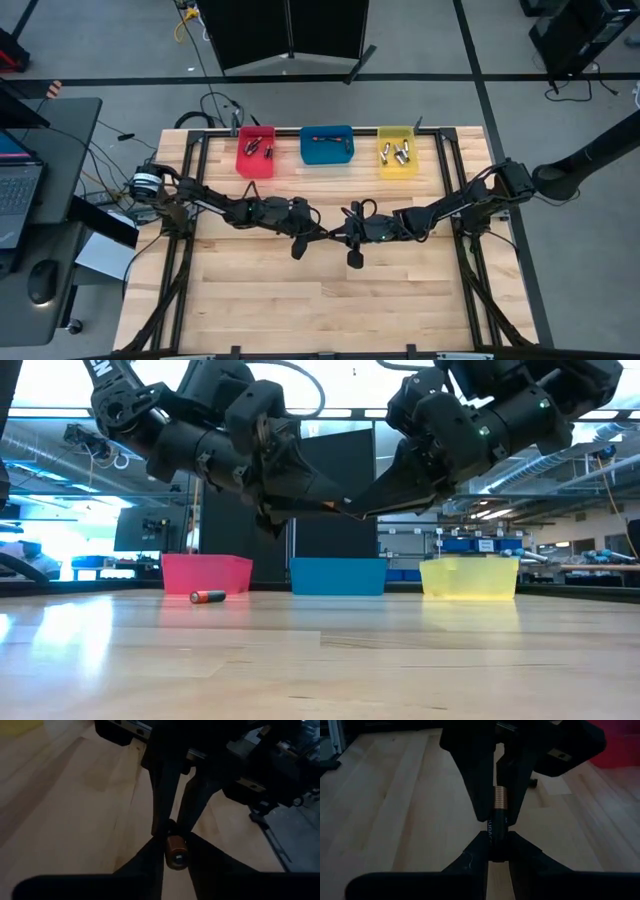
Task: Sort batteries
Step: Put the brown battery into the red bin
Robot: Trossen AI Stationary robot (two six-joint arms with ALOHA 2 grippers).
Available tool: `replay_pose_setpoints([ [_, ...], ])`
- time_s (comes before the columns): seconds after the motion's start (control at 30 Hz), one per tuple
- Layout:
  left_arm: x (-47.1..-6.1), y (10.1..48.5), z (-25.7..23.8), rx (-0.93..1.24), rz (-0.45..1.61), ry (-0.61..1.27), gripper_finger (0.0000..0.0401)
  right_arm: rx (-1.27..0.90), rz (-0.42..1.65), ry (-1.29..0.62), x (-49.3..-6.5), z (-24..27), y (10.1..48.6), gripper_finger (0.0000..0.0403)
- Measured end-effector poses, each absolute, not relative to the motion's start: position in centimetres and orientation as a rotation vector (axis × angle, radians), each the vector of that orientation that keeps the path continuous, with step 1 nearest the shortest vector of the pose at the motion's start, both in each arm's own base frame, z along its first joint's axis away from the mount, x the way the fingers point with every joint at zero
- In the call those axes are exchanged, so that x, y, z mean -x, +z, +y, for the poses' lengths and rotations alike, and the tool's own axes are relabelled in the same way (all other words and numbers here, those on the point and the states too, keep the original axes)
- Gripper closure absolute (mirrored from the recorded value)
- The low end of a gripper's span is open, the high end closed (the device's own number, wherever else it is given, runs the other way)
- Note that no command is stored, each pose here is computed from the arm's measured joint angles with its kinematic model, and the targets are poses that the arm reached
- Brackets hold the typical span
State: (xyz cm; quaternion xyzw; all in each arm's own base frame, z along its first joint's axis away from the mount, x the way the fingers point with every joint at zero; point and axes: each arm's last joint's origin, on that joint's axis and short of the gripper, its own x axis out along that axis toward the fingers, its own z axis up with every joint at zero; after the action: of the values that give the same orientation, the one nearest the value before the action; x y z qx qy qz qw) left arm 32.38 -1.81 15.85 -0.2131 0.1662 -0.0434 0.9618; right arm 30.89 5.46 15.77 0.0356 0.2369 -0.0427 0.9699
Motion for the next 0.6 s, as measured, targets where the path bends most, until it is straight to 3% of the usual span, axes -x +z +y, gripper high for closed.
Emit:
replay_pose_setpoints([
  [0.17, -32.4, 15.8, -1.8, 0.366, 0.335, -0.086, 0.0345, -0.102, 0.478, -0.097, -30.9, 5.5, 15.7, 0.0338],
  [0.43, -32.4, 16.2, -1.8, 0.309, 0.298, -0.105, 0.0345, -0.114, 0.465, -0.133, -30.9, 5.4, 15.8, 0.0233],
  [0.6, -32.1, 17.2, -1.7, 0.295, 0.289, -0.106, 0.0345, -0.103, 0.466, -0.145, -30.9, 5.3, 15.9, 0.0200],
])
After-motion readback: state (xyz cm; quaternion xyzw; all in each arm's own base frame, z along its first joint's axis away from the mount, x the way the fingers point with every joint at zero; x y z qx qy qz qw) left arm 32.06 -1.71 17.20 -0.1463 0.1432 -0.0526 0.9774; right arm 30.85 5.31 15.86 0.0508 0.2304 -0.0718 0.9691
